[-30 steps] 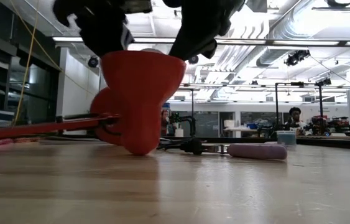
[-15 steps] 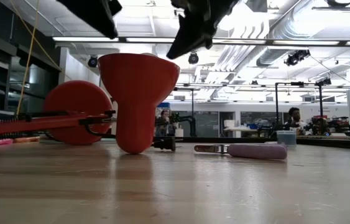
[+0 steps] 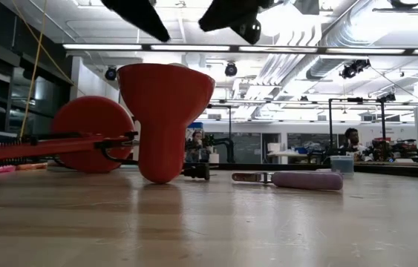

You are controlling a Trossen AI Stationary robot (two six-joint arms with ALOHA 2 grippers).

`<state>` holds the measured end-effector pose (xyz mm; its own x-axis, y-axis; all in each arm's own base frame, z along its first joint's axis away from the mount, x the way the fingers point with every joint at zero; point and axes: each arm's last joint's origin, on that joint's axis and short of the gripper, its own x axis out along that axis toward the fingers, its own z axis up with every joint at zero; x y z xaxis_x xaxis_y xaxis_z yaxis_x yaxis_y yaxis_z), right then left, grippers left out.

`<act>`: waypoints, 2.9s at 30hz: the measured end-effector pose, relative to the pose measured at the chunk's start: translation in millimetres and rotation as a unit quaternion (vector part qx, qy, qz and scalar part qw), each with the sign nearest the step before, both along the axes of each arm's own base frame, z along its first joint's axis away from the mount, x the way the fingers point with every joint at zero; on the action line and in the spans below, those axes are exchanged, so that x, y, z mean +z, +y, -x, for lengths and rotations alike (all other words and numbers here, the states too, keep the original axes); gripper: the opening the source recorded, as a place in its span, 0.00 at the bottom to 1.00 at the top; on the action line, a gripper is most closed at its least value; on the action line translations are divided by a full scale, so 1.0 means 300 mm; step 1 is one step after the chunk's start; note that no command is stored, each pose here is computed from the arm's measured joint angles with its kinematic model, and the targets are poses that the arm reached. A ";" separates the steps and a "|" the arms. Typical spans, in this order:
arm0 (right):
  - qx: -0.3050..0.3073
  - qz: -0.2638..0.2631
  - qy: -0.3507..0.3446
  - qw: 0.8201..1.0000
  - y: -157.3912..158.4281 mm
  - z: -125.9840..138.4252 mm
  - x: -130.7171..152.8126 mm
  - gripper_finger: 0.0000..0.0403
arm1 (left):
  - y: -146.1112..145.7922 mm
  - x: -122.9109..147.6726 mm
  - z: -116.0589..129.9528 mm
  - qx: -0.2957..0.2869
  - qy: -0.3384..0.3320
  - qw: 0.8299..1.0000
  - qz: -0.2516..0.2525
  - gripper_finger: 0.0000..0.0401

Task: Screw lightbulb
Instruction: Remove the lightbulb from the red desk lamp

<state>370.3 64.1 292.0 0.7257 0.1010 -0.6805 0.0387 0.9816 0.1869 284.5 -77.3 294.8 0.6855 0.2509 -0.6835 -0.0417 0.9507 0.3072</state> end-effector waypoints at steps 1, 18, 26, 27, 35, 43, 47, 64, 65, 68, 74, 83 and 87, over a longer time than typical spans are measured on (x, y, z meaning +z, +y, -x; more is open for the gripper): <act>0.005 -0.005 0.001 1.000 0.025 -0.008 -0.015 0.00 | 0.018 -0.009 -0.014 -0.003 0.007 1.000 0.002 0.00; -0.044 -0.031 -0.025 0.998 0.139 -0.123 -0.175 0.00 | 0.124 -0.137 -0.145 -0.064 0.062 0.996 0.025 0.00; -0.065 0.002 -0.003 0.998 0.133 -0.114 -0.196 0.00 | 0.119 -0.169 -0.162 -0.058 0.073 0.995 0.046 0.00; -0.069 0.007 0.000 0.998 0.130 -0.116 -0.202 0.00 | 0.118 -0.169 -0.162 -0.054 0.071 0.995 0.050 0.00; -0.082 0.044 0.039 0.995 0.103 -0.101 -0.222 0.00 | 0.104 -0.147 -0.135 -0.044 0.075 0.992 0.086 0.00; -0.069 0.067 0.051 0.994 0.065 -0.101 -0.223 0.00 | 0.030 -0.150 -0.102 -0.032 0.094 0.992 0.084 0.00; -0.053 0.087 0.053 0.993 0.050 -0.104 -0.223 0.00 | -0.002 -0.147 -0.079 -0.009 0.099 0.993 0.069 0.00; -0.127 0.185 0.044 0.974 -0.166 -0.054 -0.098 0.00 | -0.095 -0.038 0.045 -0.037 0.069 0.990 0.121 0.00; -0.130 0.183 0.037 0.974 -0.178 -0.047 -0.079 0.00 | -0.100 -0.031 0.053 -0.037 0.065 0.990 0.123 0.00; -0.119 0.142 0.008 0.983 -0.202 -0.028 -0.023 0.00 | -0.111 -0.009 0.078 -0.014 0.044 0.992 0.120 0.00; -0.063 0.032 -0.025 0.997 -0.200 -0.033 0.006 0.00 | -0.148 0.004 0.116 0.032 0.009 0.995 0.096 0.00; 0.001 0.027 -0.056 0.998 -0.187 -0.063 0.000 0.37 | -0.214 -0.067 0.207 0.108 -0.007 0.987 0.122 0.00; 0.004 0.055 -0.073 0.996 -0.187 -0.068 0.008 0.61 | -0.257 -0.118 0.266 0.151 -0.010 0.973 0.175 0.00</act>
<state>390.8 8.1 294.2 0.8169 0.0366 -0.5756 0.0120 0.9967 0.0804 204.7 -154.5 259.4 0.6313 0.1971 -0.7501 -0.3373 0.9407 -0.0368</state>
